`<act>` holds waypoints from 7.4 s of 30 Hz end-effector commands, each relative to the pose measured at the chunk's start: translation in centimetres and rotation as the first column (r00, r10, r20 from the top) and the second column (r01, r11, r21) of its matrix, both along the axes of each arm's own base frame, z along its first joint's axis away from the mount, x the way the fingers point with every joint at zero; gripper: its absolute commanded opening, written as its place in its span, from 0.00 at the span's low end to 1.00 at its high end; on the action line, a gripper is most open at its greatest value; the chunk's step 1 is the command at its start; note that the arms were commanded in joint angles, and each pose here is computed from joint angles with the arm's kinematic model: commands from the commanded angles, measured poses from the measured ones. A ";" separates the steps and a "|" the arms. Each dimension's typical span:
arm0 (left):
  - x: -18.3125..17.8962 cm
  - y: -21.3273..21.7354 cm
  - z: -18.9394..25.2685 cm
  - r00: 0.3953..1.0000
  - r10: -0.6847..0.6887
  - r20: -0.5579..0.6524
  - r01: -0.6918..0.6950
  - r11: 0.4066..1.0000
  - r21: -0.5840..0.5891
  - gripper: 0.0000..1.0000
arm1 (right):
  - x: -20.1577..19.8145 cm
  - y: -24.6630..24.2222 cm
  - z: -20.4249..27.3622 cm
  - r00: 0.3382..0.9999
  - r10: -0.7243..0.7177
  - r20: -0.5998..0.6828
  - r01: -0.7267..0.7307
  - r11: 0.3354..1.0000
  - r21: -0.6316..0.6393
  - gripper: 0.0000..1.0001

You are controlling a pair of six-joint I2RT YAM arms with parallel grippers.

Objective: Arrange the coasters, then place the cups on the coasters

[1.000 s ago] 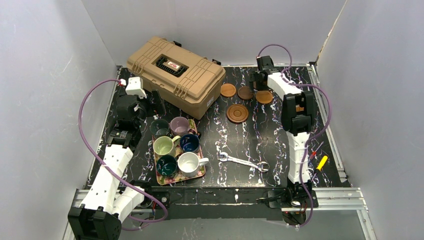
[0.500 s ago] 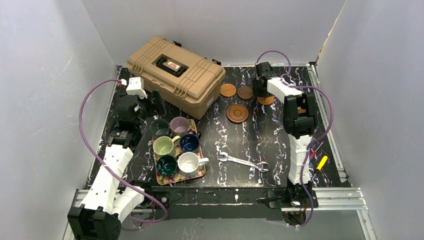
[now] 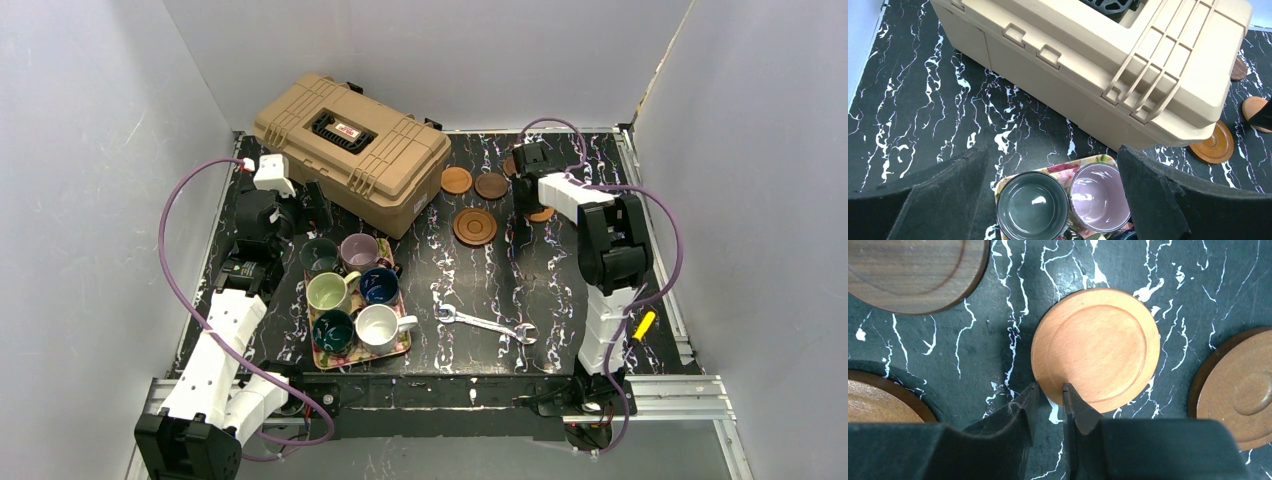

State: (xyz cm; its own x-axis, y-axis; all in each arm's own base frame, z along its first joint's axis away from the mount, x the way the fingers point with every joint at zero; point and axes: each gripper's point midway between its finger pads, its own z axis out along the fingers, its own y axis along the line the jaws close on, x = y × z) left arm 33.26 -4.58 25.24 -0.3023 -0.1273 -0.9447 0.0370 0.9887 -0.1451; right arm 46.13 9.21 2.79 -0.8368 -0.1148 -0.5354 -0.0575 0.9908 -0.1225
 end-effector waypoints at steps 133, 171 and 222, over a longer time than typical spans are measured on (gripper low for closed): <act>0.1 -1.1 0.7 0.999 -0.039 -0.003 0.039 0.999 0.003 0.98 | 13.7 4.5 6.3 0.953 0.033 0.302 -0.046 0.998 0.035 0.85; -0.3 -2.4 0.9 0.997 -0.080 0.002 0.080 0.997 -0.015 0.98 | 7.8 -0.9 -0.8 0.993 -0.061 0.105 0.054 0.997 0.063 0.28; -0.4 -2.7 0.9 0.996 -0.088 0.004 0.088 0.996 -0.018 0.98 | 1.3 0.4 1.6 0.999 -0.033 0.022 0.028 0.982 0.188 0.25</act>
